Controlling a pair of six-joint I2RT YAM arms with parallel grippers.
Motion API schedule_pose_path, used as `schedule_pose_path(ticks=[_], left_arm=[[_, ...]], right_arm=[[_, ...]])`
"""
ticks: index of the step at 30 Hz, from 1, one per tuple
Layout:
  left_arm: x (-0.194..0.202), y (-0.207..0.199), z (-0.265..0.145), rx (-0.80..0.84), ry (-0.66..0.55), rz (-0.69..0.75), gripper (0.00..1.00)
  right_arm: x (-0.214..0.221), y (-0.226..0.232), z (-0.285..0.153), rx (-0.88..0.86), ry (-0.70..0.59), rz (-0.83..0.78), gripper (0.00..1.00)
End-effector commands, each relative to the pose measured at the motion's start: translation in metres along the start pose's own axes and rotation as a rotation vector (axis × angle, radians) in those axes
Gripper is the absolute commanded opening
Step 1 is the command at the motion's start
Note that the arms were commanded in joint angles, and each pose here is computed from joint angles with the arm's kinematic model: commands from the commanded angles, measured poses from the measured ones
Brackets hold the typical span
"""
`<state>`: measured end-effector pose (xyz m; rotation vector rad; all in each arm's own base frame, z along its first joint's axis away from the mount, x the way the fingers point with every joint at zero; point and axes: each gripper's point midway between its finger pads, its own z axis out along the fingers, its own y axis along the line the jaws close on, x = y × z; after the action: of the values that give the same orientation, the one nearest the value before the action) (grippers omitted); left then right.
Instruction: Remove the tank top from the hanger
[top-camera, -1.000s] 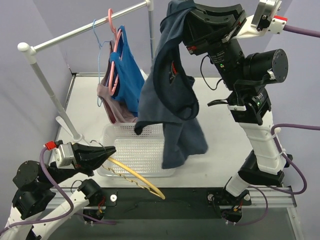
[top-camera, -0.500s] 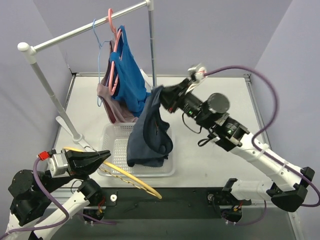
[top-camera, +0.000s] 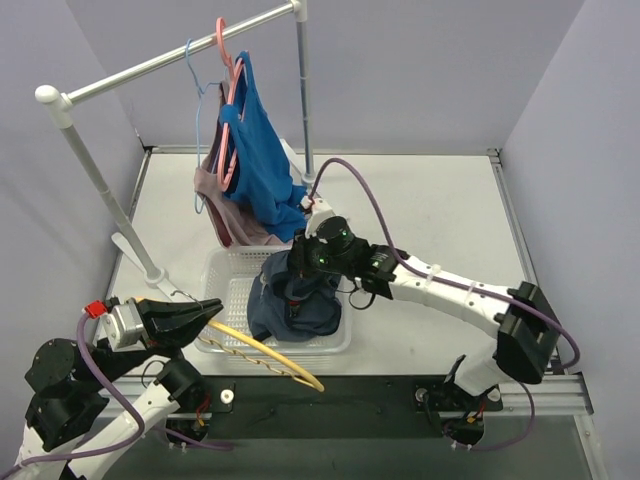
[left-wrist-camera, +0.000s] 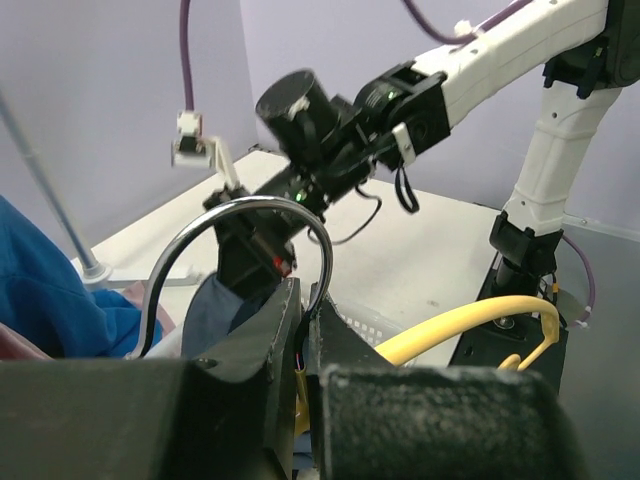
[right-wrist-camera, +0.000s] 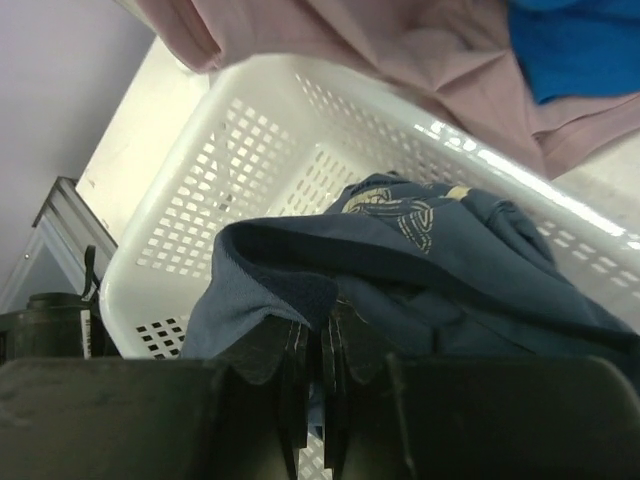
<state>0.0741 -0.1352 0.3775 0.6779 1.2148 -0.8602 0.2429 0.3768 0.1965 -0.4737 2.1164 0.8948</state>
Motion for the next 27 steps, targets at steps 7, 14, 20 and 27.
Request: schedule_pose_path(ticks=[7, 14, 20, 27], left_arm=[[-0.009, 0.015, -0.003, -0.088, -0.038, 0.009, 0.0], [0.004, 0.026, 0.002, -0.137, -0.006, 0.007, 0.0], [0.013, 0.038, 0.005, -0.2, 0.026, 0.009, 0.0], [0.03, 0.053, 0.011, -0.263, 0.069, 0.021, 0.0]], right_arm=[[0.076, -0.01, 0.07, 0.005, 0.099, 0.12, 0.0], [0.072, -0.021, 0.06, 0.056, 0.127, 0.079, 0.5], [0.024, -0.022, -0.005, 0.064, 0.078, 0.0, 0.82], [-0.018, 0.002, -0.086, -0.015, 0.003, -0.174, 0.86]])
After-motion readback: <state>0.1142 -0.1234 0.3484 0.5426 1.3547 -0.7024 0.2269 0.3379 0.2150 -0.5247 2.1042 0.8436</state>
